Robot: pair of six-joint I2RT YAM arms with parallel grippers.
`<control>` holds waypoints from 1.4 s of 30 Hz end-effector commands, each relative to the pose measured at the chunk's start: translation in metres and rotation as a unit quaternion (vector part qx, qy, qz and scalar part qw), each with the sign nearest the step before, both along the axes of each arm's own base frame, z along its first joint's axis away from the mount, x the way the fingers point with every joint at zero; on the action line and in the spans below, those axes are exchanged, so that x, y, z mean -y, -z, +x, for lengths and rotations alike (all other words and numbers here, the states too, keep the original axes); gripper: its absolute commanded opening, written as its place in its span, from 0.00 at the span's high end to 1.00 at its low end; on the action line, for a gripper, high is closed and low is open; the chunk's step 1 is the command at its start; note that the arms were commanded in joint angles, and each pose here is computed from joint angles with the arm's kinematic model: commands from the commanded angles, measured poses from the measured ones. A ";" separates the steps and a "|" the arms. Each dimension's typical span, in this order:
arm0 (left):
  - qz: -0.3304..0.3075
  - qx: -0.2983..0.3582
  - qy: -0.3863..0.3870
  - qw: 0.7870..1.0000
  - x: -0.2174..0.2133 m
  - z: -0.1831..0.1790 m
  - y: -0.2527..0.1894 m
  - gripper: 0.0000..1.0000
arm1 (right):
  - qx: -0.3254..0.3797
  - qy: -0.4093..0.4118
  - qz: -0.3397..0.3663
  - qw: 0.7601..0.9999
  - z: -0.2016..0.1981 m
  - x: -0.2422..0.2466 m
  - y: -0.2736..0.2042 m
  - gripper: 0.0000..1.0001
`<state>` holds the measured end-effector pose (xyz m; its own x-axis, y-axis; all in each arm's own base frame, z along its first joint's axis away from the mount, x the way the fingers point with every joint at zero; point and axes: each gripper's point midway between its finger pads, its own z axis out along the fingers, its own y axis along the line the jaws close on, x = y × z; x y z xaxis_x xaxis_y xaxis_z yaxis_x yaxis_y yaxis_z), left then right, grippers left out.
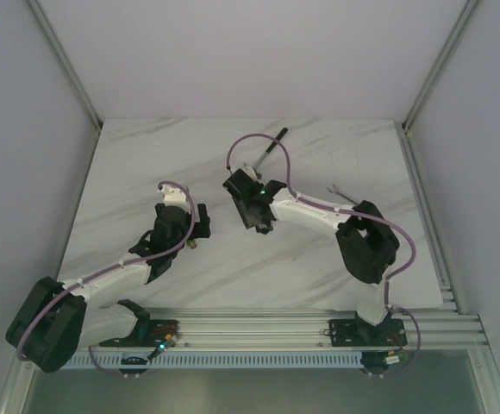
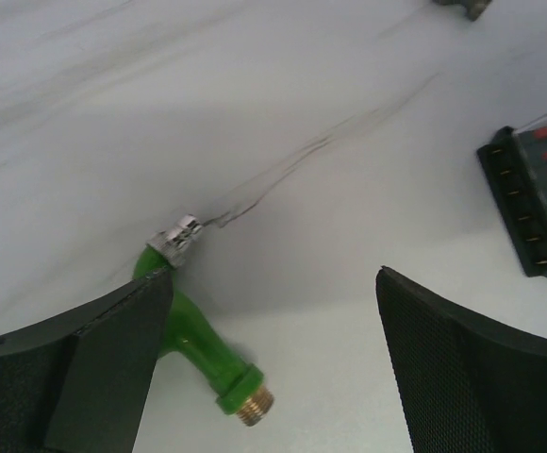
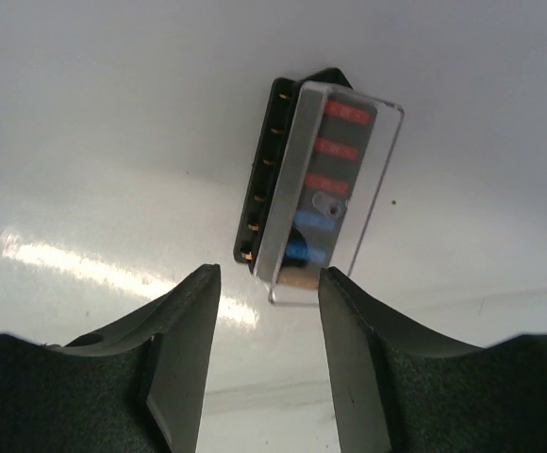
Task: Snap on the fuse box
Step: Close the fuse box cover on the fuse box base.
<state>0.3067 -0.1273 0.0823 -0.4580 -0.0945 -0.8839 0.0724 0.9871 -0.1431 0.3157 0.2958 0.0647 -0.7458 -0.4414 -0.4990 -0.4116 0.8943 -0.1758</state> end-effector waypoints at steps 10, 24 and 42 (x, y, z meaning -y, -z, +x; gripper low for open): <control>-0.240 0.005 0.128 0.962 0.102 0.018 -0.049 0.11 | 0.003 0.011 0.277 0.961 0.020 0.015 -0.058 0.36; -0.327 -0.073 0.200 0.921 0.177 0.037 -0.022 0.32 | -0.069 0.037 0.404 0.911 0.027 0.034 -0.017 0.43; -0.354 -0.138 0.186 0.906 0.196 0.033 0.023 0.44 | -0.119 0.028 0.441 0.889 0.020 0.025 0.009 0.48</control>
<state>0.3368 -0.3107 0.0498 -0.7687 -0.3728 -0.5198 0.2218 0.6068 -0.7633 0.3381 0.2634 0.0494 -0.8849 0.0891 -0.4572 -0.2670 0.7072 0.6547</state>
